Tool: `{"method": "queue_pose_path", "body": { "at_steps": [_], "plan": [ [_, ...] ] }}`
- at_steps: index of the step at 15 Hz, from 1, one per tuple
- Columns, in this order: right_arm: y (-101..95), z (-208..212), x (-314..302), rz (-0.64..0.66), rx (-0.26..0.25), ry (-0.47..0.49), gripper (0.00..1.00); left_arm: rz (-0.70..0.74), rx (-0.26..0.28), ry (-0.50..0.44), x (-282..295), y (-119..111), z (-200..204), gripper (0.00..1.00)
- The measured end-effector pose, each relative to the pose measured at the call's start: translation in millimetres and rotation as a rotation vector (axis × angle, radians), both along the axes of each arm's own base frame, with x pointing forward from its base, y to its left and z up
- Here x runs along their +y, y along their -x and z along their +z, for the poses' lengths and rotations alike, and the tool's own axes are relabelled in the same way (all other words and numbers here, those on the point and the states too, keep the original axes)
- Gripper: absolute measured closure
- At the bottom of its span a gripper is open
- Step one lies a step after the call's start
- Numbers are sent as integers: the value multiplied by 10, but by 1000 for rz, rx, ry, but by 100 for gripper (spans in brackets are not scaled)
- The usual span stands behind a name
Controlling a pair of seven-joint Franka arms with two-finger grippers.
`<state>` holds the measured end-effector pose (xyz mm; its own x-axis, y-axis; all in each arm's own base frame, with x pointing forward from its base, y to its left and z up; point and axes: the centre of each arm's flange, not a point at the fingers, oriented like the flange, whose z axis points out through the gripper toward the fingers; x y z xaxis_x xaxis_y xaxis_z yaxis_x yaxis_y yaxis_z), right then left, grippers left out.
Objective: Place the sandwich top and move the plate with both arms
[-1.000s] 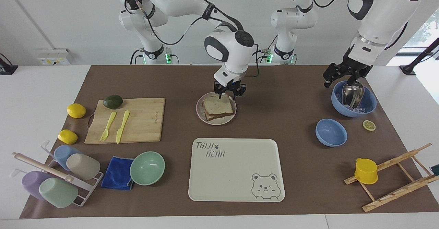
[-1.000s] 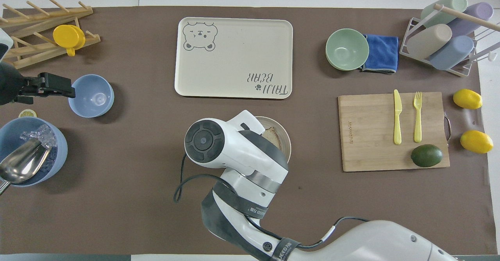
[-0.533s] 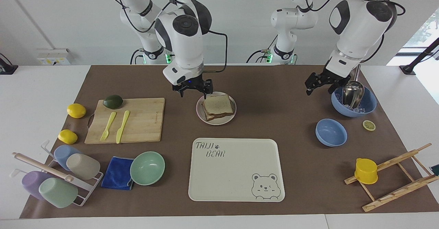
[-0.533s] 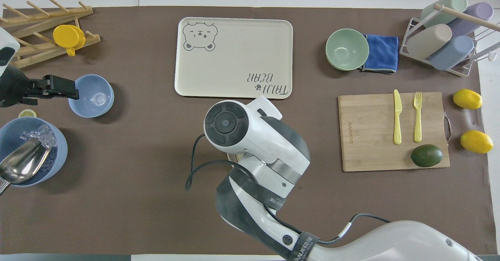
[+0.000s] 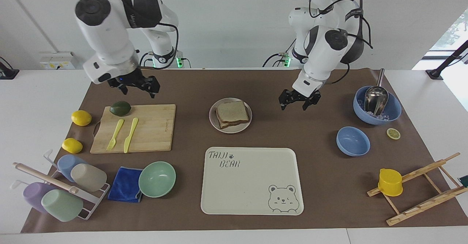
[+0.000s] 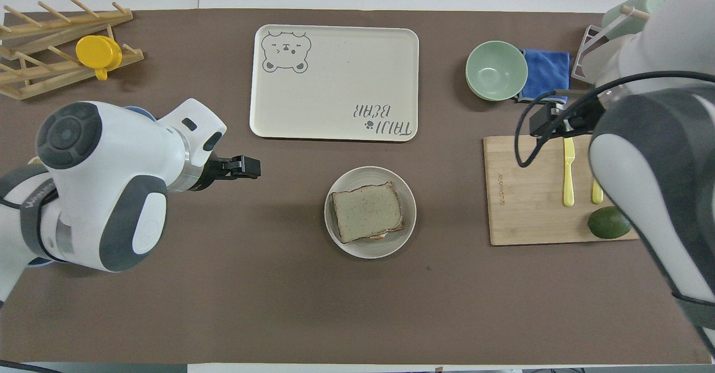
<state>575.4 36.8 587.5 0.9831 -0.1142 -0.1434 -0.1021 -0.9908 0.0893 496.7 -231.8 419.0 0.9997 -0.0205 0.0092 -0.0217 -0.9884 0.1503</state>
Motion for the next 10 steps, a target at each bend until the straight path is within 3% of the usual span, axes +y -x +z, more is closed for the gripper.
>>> {"method": "queue_pose_path", "body": {
  "at_steps": [5, 7, 10],
  "plan": [
    [322, 444, -546, 98, 3, 3, 0, -48, 25, 5, -453, 178, -487, 0],
    [284, 343, -335, 147, -36, 3, 0, -70, 26, 2, -595, 223, -638, 0],
    [277, 24, -146, 173, -15, -6, 0, -77, 44, 11, -750, 281, -846, 0]
  ]
}}
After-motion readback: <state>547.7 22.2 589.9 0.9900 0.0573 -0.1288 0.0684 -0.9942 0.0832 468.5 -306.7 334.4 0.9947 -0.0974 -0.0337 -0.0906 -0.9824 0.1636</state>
